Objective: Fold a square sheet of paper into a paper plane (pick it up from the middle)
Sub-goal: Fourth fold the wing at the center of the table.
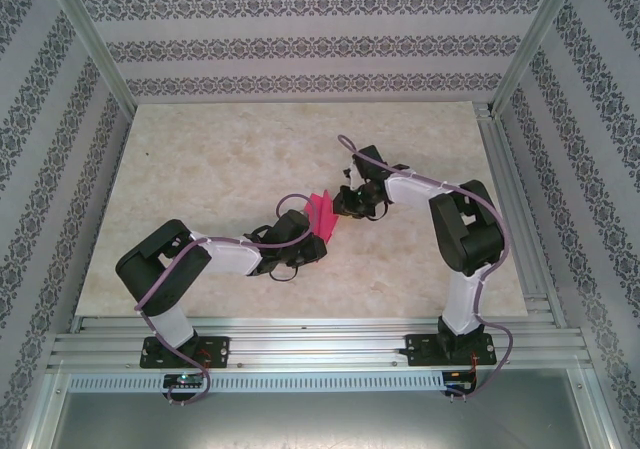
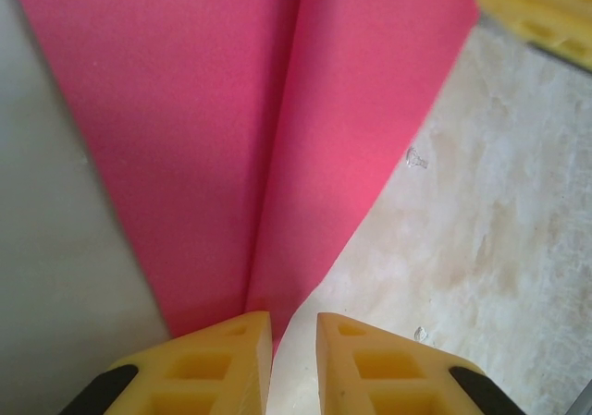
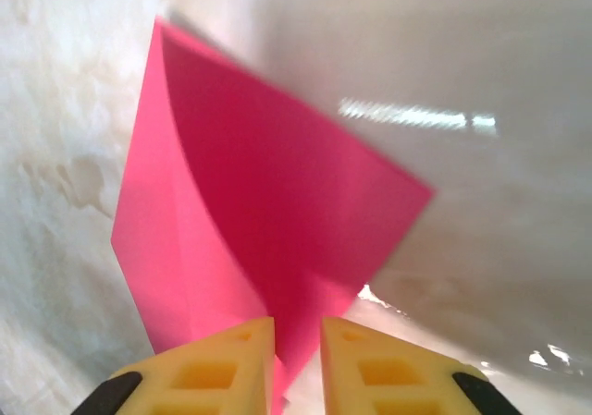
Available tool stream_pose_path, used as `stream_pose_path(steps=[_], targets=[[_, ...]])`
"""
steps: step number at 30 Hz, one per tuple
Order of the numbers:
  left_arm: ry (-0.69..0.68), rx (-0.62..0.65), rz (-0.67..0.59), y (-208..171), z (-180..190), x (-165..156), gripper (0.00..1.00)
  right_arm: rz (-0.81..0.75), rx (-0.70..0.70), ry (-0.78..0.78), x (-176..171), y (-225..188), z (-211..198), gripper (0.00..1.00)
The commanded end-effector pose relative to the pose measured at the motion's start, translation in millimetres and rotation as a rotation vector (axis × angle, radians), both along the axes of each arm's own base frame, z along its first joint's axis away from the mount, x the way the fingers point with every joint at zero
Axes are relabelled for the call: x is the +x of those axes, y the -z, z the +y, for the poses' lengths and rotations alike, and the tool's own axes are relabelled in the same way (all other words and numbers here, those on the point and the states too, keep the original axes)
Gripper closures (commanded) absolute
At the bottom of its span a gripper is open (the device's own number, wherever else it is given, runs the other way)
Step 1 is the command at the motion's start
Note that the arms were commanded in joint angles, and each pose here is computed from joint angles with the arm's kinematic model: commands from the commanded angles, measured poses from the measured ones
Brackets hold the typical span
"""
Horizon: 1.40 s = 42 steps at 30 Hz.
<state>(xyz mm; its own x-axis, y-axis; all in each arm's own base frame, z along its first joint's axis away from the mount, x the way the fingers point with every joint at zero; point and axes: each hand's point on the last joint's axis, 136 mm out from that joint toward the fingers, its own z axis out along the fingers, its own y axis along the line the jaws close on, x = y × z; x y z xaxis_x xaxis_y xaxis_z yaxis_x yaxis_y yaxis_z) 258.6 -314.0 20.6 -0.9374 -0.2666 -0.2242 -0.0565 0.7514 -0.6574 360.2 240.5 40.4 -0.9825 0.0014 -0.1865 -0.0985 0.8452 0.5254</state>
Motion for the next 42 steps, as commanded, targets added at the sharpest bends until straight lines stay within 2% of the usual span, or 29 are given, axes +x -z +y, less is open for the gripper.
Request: stream_pose_path(steps=[1,2,3,4,5,7,8,9,11,13,16,22,29,32,42], targets=[[0.022,0.072,0.068,29,9,-12,0.77,-0.113,0.035,0.02,16,-40,-5,0.74],[0.023,0.074,0.067,29,9,-12,0.77,-0.111,0.049,0.017,14,-42,-2,0.74],[0.021,0.084,0.068,29,10,-12,0.78,-0.108,0.086,0.0,12,-43,5,0.89],[0.017,0.084,0.065,29,11,-12,0.78,-0.097,0.127,-0.024,8,-44,15,0.95],[0.018,0.08,0.063,29,11,-12,0.78,-0.081,0.137,-0.034,5,-42,20,0.94],[0.027,0.091,0.065,29,11,-12,0.78,-0.089,0.141,-0.03,2,-41,25,0.77],[0.029,0.091,0.065,29,11,-12,0.78,-0.102,0.158,-0.02,2,-45,25,0.9],[0.03,0.088,0.062,28,10,-12,0.78,-0.126,0.176,-0.01,3,-53,25,0.96],[0.028,0.088,0.063,28,10,-12,0.78,-0.161,0.206,0.001,6,-68,24,0.9],[0.026,0.09,0.065,29,11,-12,0.78,-0.143,0.263,-0.02,3,-76,34,0.93],[0.028,0.091,0.062,28,9,-10,0.78,-0.153,0.297,-0.044,-7,-79,49,0.91],[0.034,0.092,0.062,28,9,-10,0.78,-0.024,0.256,-0.061,-20,-33,63,0.95],[0.034,0.097,0.06,27,9,-10,0.78,0.035,0.198,-0.037,-24,11,54,0.95],[0.037,0.098,0.066,30,10,-12,0.78,0.036,0.162,-0.032,-20,23,46,0.95],[0.047,0.095,0.082,37,10,-16,0.78,0.071,0.162,-0.033,-15,48,32,0.94]])
